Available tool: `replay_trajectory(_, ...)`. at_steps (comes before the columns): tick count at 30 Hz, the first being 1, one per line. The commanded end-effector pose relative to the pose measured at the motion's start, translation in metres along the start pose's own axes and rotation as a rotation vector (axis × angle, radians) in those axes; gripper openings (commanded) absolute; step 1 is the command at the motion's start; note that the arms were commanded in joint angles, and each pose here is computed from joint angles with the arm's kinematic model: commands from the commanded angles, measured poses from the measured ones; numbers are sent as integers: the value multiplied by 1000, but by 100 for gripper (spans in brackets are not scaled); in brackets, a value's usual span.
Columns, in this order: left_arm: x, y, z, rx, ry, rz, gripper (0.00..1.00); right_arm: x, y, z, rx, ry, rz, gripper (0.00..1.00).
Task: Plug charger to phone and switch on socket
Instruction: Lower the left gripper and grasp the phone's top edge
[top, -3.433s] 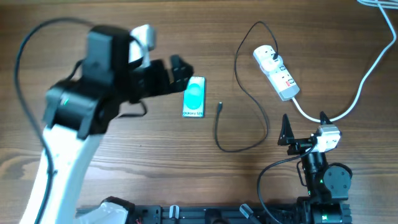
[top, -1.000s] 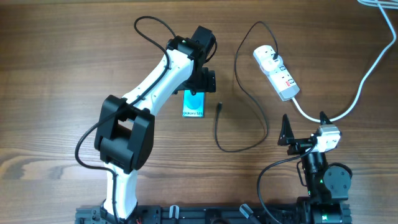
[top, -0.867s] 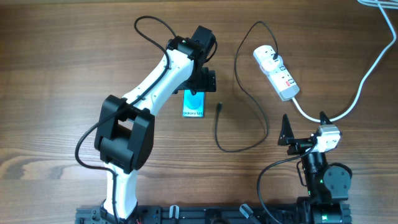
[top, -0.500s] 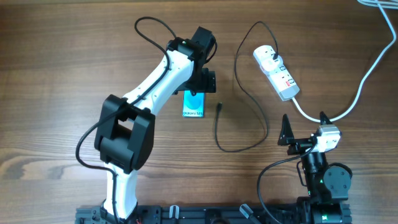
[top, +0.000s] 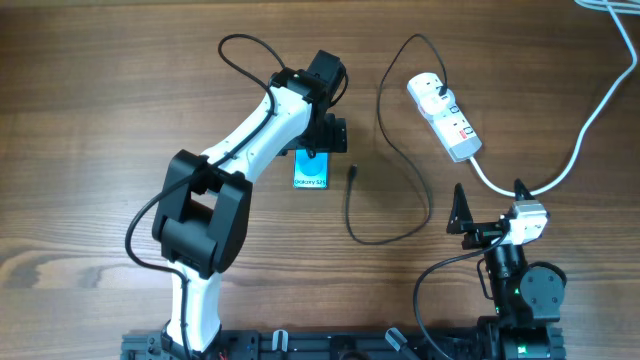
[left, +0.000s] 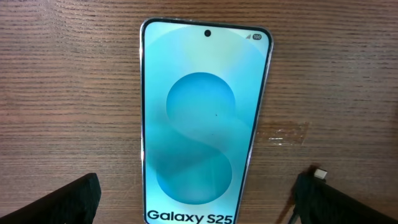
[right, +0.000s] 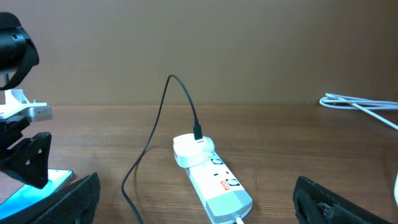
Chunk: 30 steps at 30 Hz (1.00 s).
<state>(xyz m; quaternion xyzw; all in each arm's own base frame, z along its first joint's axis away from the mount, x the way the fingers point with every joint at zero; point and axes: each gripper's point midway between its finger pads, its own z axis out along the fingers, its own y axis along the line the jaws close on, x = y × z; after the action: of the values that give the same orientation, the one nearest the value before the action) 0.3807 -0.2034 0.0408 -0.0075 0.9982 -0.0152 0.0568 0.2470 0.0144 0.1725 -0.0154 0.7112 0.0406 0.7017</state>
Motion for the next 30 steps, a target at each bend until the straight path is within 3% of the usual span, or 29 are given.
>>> replay_trajectory(1, 4, 2, 15, -13, 27, -1, 100, -1, -4, 0, 20, -7, -9, 99)
replay_trajectory(30, 0, 5, 41, -48, 20, -4, 100, -1, -4, 0, 20, -7, -9, 100)
